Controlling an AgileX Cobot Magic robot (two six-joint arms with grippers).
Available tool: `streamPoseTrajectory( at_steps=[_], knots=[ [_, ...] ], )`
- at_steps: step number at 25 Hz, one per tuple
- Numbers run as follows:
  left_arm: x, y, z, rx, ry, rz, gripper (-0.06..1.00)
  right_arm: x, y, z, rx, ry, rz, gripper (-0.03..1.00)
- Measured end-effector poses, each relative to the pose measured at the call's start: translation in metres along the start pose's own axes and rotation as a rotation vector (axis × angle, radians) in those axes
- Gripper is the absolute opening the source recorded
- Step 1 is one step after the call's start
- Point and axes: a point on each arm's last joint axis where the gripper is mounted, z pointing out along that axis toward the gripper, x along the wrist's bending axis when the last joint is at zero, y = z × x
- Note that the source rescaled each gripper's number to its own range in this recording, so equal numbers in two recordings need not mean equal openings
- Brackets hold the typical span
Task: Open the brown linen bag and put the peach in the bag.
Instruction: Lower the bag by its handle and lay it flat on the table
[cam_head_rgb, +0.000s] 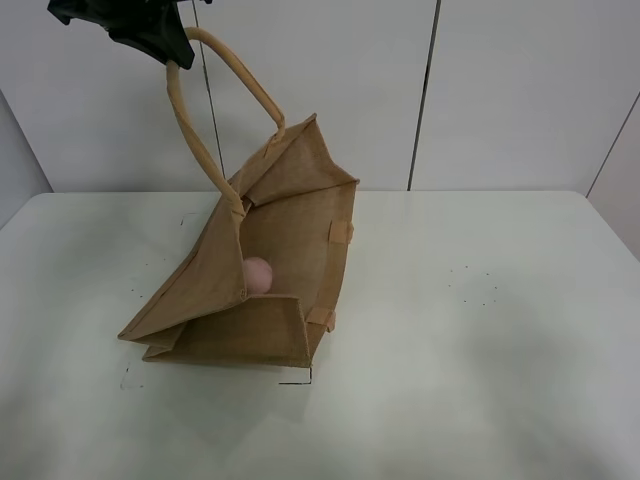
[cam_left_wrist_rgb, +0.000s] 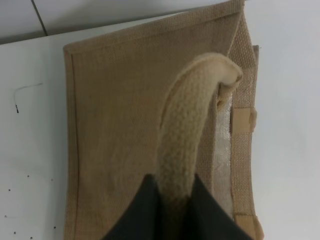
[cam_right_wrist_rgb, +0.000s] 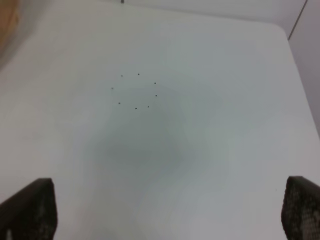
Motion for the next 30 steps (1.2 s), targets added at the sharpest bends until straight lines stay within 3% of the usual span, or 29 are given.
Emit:
streamPoseTrajectory(
  at_steps=[5,9,15,23,25,30],
  knots=[
    [-0.002,0.0,0.007,0.016,-0.024,-0.008,0.0,0.0,0.0,0.0,0.0,0.011,0.0,1.0],
    [-0.005,0.0,0.036,0.08,-0.076,-0.029,0.0,0.0,0.0,0.0,0.0,0.014,-0.001,1.0],
    [-0.009,-0.009,0.115,0.239,-0.082,-0.035,0.0,0.0,0.0,0.0,0.0,0.014,-0.001,1.0],
    [0.002,-0.037,0.21,0.434,-0.066,-0.025,0.02,0.0,0.0,0.0,0.0,0.014,-0.001,1.0],
    [0.004,-0.042,0.224,0.458,-0.064,-0.025,0.11,0.0,0.0,0.0,0.0,0.014,-0.001,1.0],
    [0.005,-0.045,0.231,0.467,-0.061,-0.026,0.67,0.0,0.0,0.0,0.0,0.014,-0.001,1.0]
  ],
)
